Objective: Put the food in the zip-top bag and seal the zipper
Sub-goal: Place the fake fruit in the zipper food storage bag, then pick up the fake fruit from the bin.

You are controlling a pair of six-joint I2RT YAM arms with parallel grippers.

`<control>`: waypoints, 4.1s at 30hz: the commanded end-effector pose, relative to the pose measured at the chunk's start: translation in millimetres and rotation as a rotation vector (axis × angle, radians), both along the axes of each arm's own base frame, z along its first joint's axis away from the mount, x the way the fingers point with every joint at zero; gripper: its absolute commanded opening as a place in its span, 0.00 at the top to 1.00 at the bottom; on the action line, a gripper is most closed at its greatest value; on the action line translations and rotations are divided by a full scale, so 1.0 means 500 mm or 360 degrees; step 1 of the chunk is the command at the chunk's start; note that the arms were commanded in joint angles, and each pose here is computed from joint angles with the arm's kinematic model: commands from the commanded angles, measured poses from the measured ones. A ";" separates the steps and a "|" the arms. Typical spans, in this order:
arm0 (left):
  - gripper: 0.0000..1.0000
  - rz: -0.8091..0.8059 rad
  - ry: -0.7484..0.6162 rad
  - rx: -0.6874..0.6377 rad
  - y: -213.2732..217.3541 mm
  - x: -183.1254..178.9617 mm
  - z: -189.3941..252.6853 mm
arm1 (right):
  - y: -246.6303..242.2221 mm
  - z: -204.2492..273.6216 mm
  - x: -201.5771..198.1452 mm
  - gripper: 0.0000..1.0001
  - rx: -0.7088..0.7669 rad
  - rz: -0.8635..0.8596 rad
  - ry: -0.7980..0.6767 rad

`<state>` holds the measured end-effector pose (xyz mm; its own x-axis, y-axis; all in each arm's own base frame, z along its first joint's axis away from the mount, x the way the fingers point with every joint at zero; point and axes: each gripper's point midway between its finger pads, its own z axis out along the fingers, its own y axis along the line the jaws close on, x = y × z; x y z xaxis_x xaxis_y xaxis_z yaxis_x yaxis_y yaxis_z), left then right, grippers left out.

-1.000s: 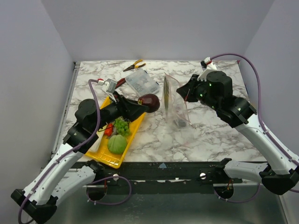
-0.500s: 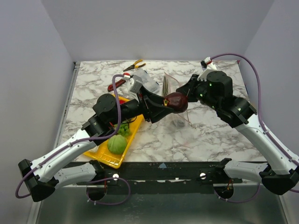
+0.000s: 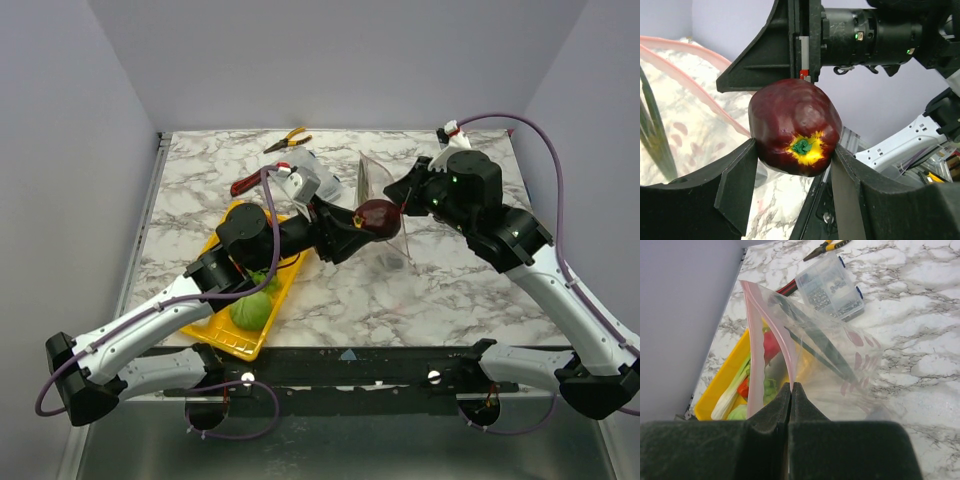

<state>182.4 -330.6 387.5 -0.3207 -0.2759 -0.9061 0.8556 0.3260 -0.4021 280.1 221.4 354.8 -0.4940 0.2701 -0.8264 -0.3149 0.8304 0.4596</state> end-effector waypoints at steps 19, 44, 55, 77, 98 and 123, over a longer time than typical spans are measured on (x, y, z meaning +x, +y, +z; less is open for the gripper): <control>0.94 0.0343 0.0405 0.0554 0.008 0.066 -0.112 | 0.039 0.036 -0.020 0.99 0.0116 0.0142 -0.0034; 0.05 0.0513 0.0408 0.0425 0.174 0.041 -0.050 | 0.028 0.025 -0.018 0.99 0.0073 0.0111 -0.0037; 0.05 0.1072 0.0689 0.0784 0.339 0.104 -0.280 | 0.025 0.016 -0.015 1.00 0.0088 0.0083 -0.0035; 0.12 0.1411 0.1185 0.1125 0.455 0.205 -0.539 | 0.028 -0.033 0.005 0.99 0.0023 0.0038 0.0025; 0.49 0.1247 0.1634 0.0939 0.450 0.206 -0.655 | 0.039 -0.049 -0.009 0.99 0.0065 0.0104 0.0039; 1.00 0.1084 0.0959 0.0398 0.424 0.118 -0.301 | 0.037 -0.036 0.004 0.99 0.0008 0.0080 0.0038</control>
<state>254.8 -110.2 201.4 -0.6214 -0.4017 -0.6727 0.0288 0.8463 -0.5319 281.7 238.5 326.2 -0.5479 0.2535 -0.7972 -0.3225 0.8153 0.4809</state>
